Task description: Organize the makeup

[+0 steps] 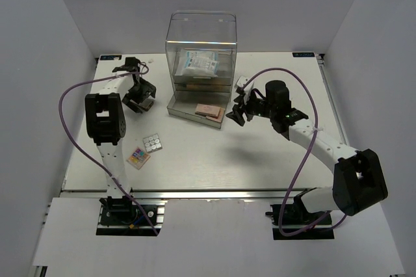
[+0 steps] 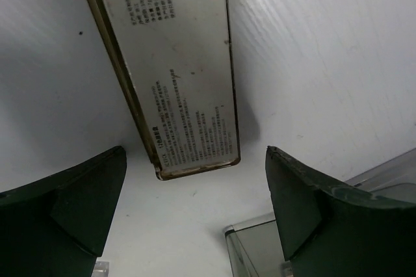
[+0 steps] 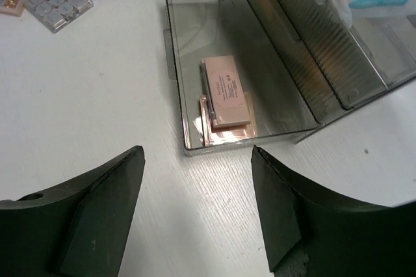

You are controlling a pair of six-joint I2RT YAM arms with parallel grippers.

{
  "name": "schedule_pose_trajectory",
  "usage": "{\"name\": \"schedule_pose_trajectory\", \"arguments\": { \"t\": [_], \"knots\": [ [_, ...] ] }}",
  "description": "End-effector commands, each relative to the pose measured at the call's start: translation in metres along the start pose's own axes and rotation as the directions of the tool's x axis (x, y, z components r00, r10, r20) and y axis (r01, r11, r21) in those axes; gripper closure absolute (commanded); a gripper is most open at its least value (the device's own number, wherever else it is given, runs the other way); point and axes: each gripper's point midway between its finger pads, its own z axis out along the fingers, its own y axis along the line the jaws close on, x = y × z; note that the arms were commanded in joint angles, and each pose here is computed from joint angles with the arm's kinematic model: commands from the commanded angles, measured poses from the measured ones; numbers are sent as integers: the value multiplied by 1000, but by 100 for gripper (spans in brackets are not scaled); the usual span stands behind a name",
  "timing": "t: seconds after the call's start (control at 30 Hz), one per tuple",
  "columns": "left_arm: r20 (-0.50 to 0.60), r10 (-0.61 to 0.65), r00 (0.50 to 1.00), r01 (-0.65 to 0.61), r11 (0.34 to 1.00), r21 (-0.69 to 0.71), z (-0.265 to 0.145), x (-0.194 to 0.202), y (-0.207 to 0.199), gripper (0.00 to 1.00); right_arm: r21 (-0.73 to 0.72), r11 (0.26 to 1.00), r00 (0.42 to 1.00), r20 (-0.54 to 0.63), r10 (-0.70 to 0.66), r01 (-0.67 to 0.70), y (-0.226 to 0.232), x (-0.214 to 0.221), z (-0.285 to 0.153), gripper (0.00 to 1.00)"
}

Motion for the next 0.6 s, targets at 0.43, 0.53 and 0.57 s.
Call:
{"name": "schedule_pose_trajectory", "arguments": {
  "t": [0.43, 0.53, 0.57],
  "knots": [
    [-72, -57, 996, 47, 991, -126, 28, -13, 35, 20, 51, 998, 998, 54, 18, -21, -12, -16, -12, 28],
    [-73, -35, 997, 23, 987, -158, 28, -14, 43, 28, 50, 998, 998, 59, 22, -25, -12, -18, -12, 28],
    [-79, -27, 996, 13, 986, -168, 30, -12, 45, 31, 49, 998, 998, 58, 25, -27, -12, -17, -12, 28]
  ]
}}
